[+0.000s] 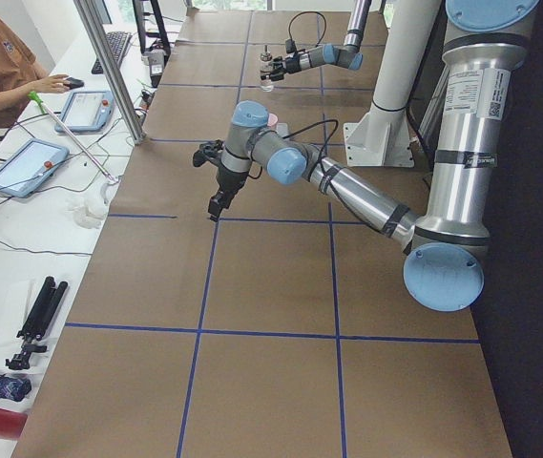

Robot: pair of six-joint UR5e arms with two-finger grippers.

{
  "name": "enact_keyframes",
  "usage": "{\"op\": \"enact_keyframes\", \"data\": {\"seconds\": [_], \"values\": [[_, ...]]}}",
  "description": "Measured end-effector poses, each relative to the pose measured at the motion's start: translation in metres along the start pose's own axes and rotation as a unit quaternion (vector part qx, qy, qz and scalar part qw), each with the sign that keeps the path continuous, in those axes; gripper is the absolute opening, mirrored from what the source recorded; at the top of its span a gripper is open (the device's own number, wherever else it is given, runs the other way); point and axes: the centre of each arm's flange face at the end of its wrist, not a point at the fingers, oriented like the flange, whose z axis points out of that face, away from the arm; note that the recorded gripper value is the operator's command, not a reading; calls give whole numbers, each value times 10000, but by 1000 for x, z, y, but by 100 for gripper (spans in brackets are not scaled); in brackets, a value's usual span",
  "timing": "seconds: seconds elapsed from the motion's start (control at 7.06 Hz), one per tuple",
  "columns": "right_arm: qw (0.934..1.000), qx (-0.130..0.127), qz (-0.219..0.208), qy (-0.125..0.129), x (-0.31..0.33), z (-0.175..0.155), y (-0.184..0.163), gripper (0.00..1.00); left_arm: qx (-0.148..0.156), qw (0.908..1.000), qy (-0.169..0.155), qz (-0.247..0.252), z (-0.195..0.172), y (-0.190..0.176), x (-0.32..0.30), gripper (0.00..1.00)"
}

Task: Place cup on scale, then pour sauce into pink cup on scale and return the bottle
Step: 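Lift the bottle with the right gripper and carry it beside the pink cup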

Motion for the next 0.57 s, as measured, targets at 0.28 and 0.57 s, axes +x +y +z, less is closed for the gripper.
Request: {"op": "enact_keyframes", "data": {"seconds": [0.28,0.57], "values": [[9998,-39,-175,40,-32,-1,-15,0,-5,10000,-1,-7,0,0,0,70],[9988,-187,-440,37,-58,-12,-28,0,-10,10000,1,1,1,0,0,70]]}}
